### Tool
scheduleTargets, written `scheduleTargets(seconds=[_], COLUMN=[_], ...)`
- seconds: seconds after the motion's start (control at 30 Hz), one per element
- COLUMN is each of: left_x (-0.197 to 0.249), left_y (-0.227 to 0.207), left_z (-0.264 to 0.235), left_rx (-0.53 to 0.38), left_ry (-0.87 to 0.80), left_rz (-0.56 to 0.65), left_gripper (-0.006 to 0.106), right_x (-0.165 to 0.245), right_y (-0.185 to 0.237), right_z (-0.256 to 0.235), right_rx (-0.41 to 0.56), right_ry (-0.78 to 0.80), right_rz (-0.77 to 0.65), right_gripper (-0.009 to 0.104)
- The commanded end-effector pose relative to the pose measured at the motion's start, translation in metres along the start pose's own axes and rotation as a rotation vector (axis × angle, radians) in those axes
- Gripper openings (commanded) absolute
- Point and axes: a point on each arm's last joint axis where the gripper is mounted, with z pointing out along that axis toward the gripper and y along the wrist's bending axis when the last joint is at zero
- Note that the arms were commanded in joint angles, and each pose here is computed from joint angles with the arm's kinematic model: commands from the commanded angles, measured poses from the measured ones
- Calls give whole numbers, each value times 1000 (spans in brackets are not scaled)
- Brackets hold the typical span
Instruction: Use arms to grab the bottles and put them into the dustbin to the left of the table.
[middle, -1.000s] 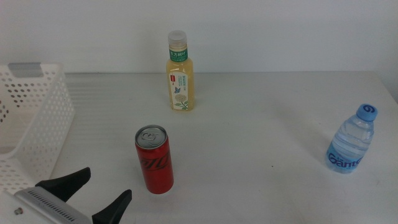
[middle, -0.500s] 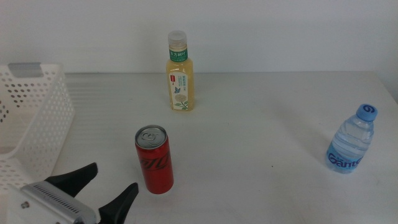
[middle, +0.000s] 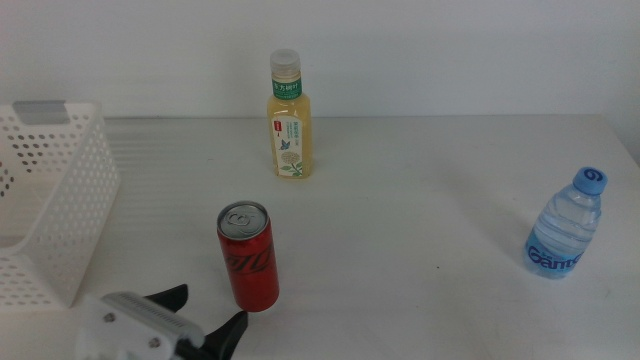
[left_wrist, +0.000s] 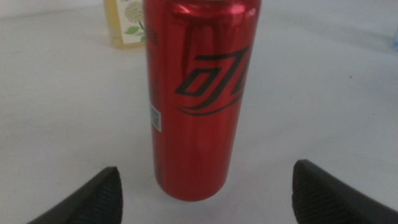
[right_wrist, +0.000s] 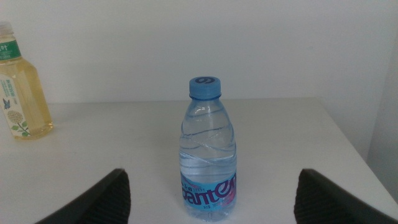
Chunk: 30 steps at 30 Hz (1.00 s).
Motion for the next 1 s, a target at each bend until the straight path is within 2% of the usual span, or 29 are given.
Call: scheduleTargets(seconds=[0.0, 0.97], left_x=[-22, -39], left_y=[-4, -4], left_z=[7, 73], left_rx=[30, -19], left_ry=[-206, -255], left_rz=[-21, -27], left_gripper=[89, 89], right_x=[-11, -11], right_y=[0, 0], right_z=[-3, -3], right_rx=[3, 3], right_ry=[-112, -112], right_rz=[-12, -12], right_gripper=[76, 76])
